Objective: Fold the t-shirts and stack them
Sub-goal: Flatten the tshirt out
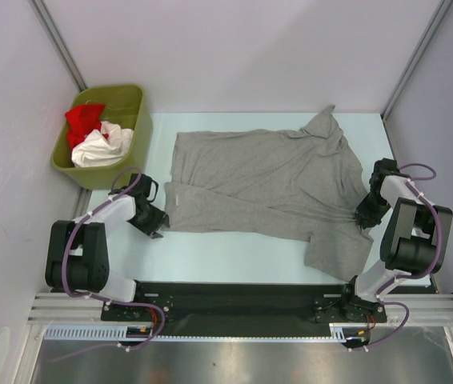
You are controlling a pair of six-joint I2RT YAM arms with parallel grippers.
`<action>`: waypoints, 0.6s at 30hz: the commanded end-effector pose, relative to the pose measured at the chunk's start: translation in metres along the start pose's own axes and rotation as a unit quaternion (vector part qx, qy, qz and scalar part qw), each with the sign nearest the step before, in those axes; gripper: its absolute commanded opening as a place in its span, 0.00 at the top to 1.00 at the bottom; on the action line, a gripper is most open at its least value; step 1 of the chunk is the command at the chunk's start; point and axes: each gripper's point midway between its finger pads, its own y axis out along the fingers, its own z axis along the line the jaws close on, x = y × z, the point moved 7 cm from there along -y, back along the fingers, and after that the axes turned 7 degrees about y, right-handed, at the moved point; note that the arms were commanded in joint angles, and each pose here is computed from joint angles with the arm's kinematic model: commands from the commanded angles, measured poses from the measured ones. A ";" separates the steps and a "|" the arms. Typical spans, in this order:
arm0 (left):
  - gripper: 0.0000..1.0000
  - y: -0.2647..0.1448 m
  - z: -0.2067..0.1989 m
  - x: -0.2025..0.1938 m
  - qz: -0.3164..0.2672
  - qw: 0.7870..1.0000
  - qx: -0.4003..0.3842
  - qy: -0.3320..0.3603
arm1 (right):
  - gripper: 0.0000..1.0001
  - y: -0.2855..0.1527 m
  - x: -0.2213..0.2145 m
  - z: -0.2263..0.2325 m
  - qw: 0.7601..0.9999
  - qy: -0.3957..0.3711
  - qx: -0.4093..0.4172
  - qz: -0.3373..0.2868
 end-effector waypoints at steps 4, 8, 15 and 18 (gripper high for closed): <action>0.59 0.014 -0.002 0.008 -0.008 1.000 0.014 0.000 | 0.69 -0.007 0.002 -0.003 1.000 0.002 0.005 -0.014; 0.84 0.020 -0.004 0.016 -0.025 0.999 0.025 0.025 | 0.69 -0.010 0.000 -0.004 1.000 0.002 0.006 -0.013; 0.99 0.005 -0.006 0.036 -0.090 0.992 0.027 0.086 | 0.68 -0.012 -0.013 0.000 1.000 -0.022 0.010 0.003; 0.99 -0.019 -0.005 0.047 -0.145 0.982 0.026 0.114 | 0.65 -0.011 -0.023 0.004 0.998 -0.041 0.022 0.029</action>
